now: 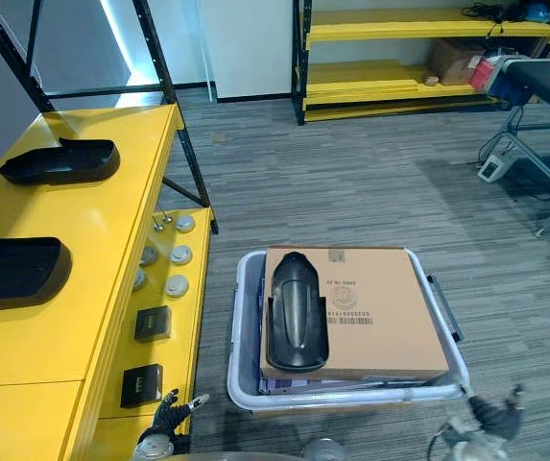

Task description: Walk over and take plastic housings, then place them on the shelf

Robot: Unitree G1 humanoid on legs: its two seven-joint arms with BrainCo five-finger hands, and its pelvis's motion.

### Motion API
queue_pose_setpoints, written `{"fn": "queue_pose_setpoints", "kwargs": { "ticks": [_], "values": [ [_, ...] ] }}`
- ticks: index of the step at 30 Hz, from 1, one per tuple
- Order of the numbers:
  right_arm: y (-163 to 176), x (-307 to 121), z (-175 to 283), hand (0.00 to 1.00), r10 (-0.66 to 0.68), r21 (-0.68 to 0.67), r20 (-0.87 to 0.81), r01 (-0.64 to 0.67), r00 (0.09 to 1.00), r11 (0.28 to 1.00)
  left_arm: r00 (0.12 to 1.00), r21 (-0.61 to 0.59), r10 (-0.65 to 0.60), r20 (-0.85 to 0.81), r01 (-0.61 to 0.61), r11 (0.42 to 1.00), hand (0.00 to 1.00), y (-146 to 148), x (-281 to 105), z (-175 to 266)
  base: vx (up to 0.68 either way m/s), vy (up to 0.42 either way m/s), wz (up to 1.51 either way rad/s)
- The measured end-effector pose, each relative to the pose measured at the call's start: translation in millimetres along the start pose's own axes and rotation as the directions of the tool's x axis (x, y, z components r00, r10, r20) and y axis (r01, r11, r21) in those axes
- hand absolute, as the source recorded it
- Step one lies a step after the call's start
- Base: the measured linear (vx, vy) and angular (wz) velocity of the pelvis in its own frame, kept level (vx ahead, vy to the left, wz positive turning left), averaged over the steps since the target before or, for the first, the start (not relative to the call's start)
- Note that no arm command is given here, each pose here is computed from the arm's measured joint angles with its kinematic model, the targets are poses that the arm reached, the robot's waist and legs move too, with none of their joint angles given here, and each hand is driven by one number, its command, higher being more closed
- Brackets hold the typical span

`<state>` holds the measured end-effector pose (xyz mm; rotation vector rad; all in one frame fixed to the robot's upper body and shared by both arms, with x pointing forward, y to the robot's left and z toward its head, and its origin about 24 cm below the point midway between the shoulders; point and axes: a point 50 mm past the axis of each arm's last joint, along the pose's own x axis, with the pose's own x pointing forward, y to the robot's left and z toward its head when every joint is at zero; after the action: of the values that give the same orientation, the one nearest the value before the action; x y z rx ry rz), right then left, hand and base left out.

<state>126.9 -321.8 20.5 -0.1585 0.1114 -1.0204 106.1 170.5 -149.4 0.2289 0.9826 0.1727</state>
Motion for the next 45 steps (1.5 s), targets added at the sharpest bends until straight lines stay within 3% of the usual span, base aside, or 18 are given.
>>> {"fn": "queue_pose_setpoints", "kwargs": {
  "ticks": [3, 7, 15, 22, 28, 37, 38, 45],
  "values": [
    [36, -7, 22, 0.00, 0.195, -0.029, 0.110, -0.193, 0.975, 0.981, 1.000, 0.015, -0.026, 0.003, 0.026, 1.000, 0.00, -2, 0, 0, -0.07, 0.002, 0.27],
    [89, -17, 38, 0.00, 0.465, -0.117, 0.191, -0.450, 0.865, 0.885, 1.000, 0.055, -0.027, 0.017, 0.026, 0.998, 0.00, 3, 0, 0, -0.09, 0.022, 0.32],
    [145, -17, 20, 0.00, 0.629, -0.301, 0.081, -0.582, 0.774, 0.755, 0.999, 0.080, -0.036, 0.038, 0.033, 0.996, 0.00, 6, 2, 3, -0.04, 0.005, 0.25],
    [158, -14, -14, 0.00, 0.606, -0.461, -0.112, -0.581, 0.788, 0.671, 0.998, 0.086, -0.039, 0.053, 0.034, 0.996, 0.00, 4, 3, 8, 0.04, -0.020, 0.18],
    [156, -12, -33, 0.00, 0.463, -0.484, -0.215, -0.505, 0.860, 0.714, 0.996, 0.075, -0.006, 0.086, 0.000, 0.997, 0.00, 5, 2, 16, 0.04, 0.005, 0.12],
    [178, -3, -30, 0.00, 0.421, -0.484, -0.262, -0.495, 0.869, 0.722, 0.990, 0.075, -0.018, 0.141, 0.007, 0.997, 0.00, -1, 2, 30, -0.04, 0.019, 0.01],
    [182, -2, -28, 1.00, 0.423, -0.483, -0.258, -0.495, 0.869, 0.722, 0.990, 0.074, -0.017, 0.143, 0.007, 0.997, 0.00, -1, 2, 31, -0.09, 0.027, -0.09],
    [197, 13, -7, 1.00, 0.431, -0.490, -0.220, -0.481, 0.875, 0.727, 0.986, 0.051, 0.003, 0.166, -0.011, 0.999, 0.00, 2, 6, 41, -0.12, 0.022, 0.00]
  ]
}}
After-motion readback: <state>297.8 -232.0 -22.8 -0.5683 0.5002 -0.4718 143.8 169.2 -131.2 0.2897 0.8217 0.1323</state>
